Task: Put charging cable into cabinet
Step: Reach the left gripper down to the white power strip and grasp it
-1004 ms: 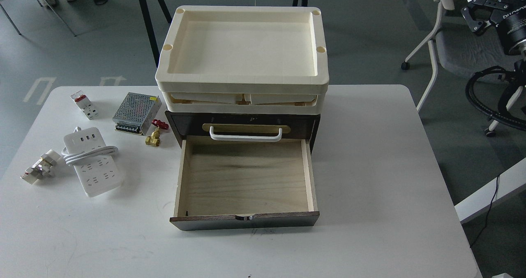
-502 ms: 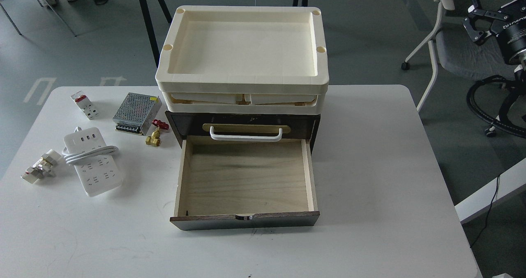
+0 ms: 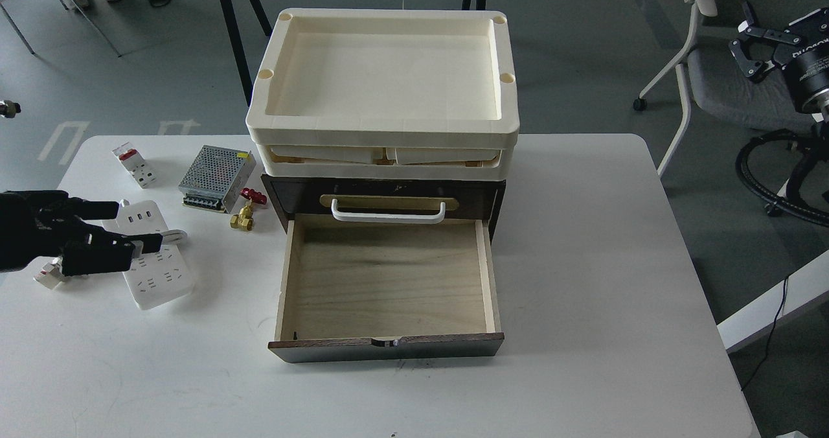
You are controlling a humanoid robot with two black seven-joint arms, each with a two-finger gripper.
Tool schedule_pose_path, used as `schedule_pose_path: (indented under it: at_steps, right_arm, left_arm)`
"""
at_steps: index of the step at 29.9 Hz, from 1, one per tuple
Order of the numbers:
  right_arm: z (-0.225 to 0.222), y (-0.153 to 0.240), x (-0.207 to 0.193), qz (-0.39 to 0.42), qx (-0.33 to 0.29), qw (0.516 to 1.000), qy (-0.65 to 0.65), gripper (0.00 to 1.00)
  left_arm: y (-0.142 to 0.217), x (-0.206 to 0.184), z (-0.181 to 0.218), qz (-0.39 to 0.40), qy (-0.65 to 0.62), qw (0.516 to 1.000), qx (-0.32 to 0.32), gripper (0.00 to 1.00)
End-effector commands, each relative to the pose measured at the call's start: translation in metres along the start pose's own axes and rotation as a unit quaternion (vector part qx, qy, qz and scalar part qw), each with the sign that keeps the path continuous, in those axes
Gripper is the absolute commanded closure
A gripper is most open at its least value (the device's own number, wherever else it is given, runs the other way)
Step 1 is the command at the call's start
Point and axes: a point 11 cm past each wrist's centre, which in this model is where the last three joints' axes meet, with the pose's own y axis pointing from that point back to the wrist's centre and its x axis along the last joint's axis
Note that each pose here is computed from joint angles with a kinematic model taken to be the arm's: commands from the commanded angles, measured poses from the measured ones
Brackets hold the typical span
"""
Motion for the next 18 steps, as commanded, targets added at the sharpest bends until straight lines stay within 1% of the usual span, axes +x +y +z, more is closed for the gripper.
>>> schedule_pose_path:
  at_steps: [1, 4, 6, 8, 11, 15, 18]
  right_arm:
    - [0.004, -0.002, -0.002, 0.003, -0.004, 1.0, -0.001, 0.0]
    - [0.002, -0.001, -0.001, 0.004, -0.003, 1.0, 0.002, 0.0]
    - [0.0, 0.0, 0.001, 0.006, -0.002, 1.0, 0.004, 0.0]
    - [-0.001, 0.001, 0.002, 0.007, -0.002, 1.0, 0.007, 0.0]
    - [-0.001, 0.002, 0.005, 0.01, -0.002, 1.0, 0.007, 0.0]
    - [0.001, 0.006, 0.01, 0.016, -0.006, 1.0, 0.008, 0.0]
    - [0.002, 0.008, 0.011, 0.019, -0.007, 1.0, 0.009, 0.0]
  left_arm:
    - [-0.045, -0.003, -0.025, 0.018, 0.015, 1.0, 0.014, 0.0]
    - [-0.063, -0.011, -0.038, -0.019, -0.046, 0.998, 0.044, 0.0]
    - [-0.082, -0.017, -0.037, -0.038, -0.074, 0.995, 0.047, 0.0]
    - [-0.093, -0.021, -0.042, -0.049, -0.081, 0.994, 0.055, 0.0]
    - [-0.099, -0.026, -0.051, -0.063, -0.087, 0.992, 0.072, 0.0]
    - [-0.116, -0.047, -0.057, -0.1, -0.095, 0.987, 0.081, 0.0]
    - [-0.124, -0.055, -0.065, -0.118, -0.095, 0.984, 0.093, 0.0]
